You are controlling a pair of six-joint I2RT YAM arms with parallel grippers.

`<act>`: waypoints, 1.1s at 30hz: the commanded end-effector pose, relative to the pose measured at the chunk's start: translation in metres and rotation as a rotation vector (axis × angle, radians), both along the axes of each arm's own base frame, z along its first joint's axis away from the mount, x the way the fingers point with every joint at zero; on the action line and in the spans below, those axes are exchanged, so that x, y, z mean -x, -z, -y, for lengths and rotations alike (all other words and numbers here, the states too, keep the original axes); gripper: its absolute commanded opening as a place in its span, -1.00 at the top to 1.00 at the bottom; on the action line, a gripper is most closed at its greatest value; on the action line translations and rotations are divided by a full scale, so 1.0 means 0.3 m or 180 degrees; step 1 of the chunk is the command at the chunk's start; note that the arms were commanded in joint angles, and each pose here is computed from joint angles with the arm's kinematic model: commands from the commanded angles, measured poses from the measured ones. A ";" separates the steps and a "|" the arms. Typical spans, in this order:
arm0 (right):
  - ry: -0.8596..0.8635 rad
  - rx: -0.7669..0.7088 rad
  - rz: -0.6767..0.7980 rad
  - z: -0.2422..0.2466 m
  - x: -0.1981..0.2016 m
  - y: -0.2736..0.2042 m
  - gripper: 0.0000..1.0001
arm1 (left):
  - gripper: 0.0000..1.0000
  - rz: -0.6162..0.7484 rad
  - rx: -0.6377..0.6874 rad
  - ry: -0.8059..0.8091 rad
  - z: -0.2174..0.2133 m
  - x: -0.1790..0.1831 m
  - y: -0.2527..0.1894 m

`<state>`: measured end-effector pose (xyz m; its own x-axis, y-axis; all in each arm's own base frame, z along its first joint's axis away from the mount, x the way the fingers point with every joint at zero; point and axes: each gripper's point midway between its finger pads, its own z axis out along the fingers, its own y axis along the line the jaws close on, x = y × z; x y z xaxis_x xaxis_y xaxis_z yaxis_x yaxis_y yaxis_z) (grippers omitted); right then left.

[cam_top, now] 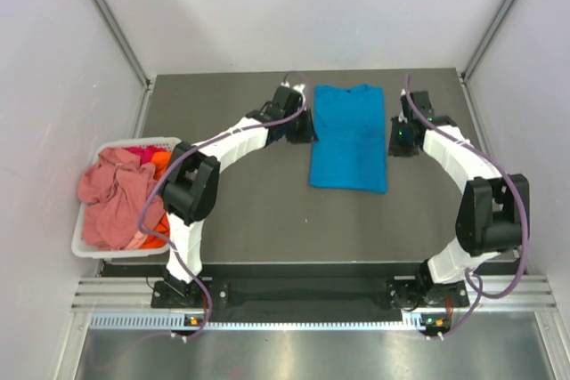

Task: Fold and stack the t-shirts
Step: Fold the tshirt

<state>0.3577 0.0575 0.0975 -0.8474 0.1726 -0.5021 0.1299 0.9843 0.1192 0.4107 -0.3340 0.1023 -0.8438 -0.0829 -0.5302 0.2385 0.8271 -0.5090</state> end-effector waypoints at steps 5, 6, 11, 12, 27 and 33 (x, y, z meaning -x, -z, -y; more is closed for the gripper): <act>-0.0342 -0.0128 0.0262 -0.062 -0.280 -0.024 0.65 | 0.53 0.0479 0.0300 0.0240 0.163 -0.235 -0.052; -0.0353 -0.0130 0.0238 -0.062 -0.299 -0.010 0.65 | 0.54 0.0495 0.0286 0.0214 0.165 -0.258 -0.034; -0.0280 0.0004 0.0088 -0.021 -0.409 0.118 0.66 | 0.55 0.0374 0.0061 -0.0120 0.089 -0.370 0.143; -0.0216 0.0032 0.0055 0.008 -0.424 0.142 0.69 | 0.55 0.0374 -0.0022 -0.0230 0.058 -0.388 0.165; 0.0065 -0.0030 0.0216 0.055 -0.368 -0.030 0.64 | 0.45 0.0474 0.0453 -0.0011 0.043 -0.340 -0.091; -0.0039 -0.0360 0.0135 -0.025 -0.142 -0.056 0.66 | 0.45 0.0456 0.0559 0.0255 0.013 -0.146 -0.183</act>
